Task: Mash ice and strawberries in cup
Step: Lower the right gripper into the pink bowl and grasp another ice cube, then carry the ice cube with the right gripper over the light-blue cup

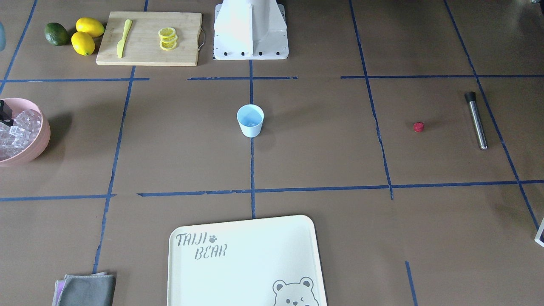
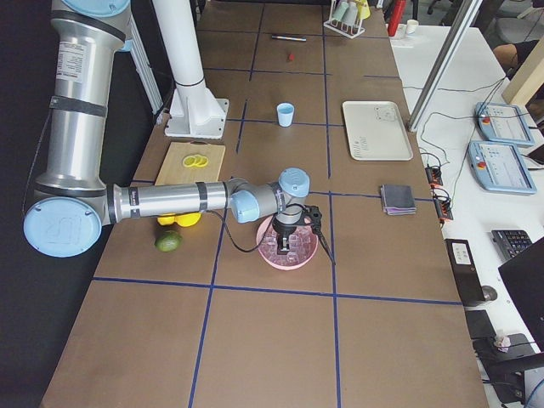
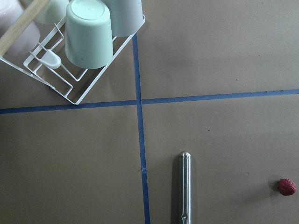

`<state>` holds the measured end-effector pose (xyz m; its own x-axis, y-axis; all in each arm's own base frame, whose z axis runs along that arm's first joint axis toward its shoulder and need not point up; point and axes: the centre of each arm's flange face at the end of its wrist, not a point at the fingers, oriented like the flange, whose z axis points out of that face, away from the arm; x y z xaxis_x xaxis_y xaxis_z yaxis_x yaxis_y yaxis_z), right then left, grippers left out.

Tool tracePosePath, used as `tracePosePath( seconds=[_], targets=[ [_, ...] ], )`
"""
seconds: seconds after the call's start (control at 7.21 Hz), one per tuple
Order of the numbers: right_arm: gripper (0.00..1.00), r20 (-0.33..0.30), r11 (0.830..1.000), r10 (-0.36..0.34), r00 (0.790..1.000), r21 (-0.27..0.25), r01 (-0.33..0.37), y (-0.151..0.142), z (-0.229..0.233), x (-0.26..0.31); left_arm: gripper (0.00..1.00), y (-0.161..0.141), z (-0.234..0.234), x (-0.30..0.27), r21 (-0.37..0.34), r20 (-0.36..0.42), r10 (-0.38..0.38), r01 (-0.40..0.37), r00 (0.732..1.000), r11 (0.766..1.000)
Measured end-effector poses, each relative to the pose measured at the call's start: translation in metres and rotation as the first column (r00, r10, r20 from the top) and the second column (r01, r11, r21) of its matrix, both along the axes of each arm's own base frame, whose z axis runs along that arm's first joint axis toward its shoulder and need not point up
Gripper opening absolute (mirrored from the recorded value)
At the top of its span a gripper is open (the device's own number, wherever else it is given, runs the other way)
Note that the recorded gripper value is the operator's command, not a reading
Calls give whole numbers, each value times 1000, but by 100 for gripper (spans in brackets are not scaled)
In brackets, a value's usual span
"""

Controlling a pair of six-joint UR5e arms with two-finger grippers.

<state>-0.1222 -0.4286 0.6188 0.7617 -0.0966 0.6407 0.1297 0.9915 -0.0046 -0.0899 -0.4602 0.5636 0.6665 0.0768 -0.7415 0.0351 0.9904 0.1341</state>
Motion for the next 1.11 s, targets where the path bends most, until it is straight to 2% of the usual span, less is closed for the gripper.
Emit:
tracePosePath(
  seconds=[0.14, 0.28, 0.69, 0.97, 1.11],
  targets=[
    [14, -2, 1000, 0, 1000, 0, 0, 0, 1, 0, 100, 1, -1, 0, 1, 0, 0, 0, 1000, 1000],
    [0, -2, 1000, -2, 1000, 3, 2, 0, 1, 0, 100, 2, -1, 0, 2, 0, 0, 0, 1000, 1000],
    [0, 14, 1000, 0, 1000, 25, 0, 6, -13, 5, 100, 4, -5, 0, -2, -1, 0, 0, 1000, 1000],
    [0, 25, 998, 54, 998, 41, -55, 33, -68, 43, 100, 8, -17, 1, -13, -2, 0, 0, 1000, 1000],
    [0, 22, 996, 81, 997, 40, -81, 35, -105, 55, 100, 10, -20, 1, -17, -2, 1, -1, 1000, 1000]
  ],
)
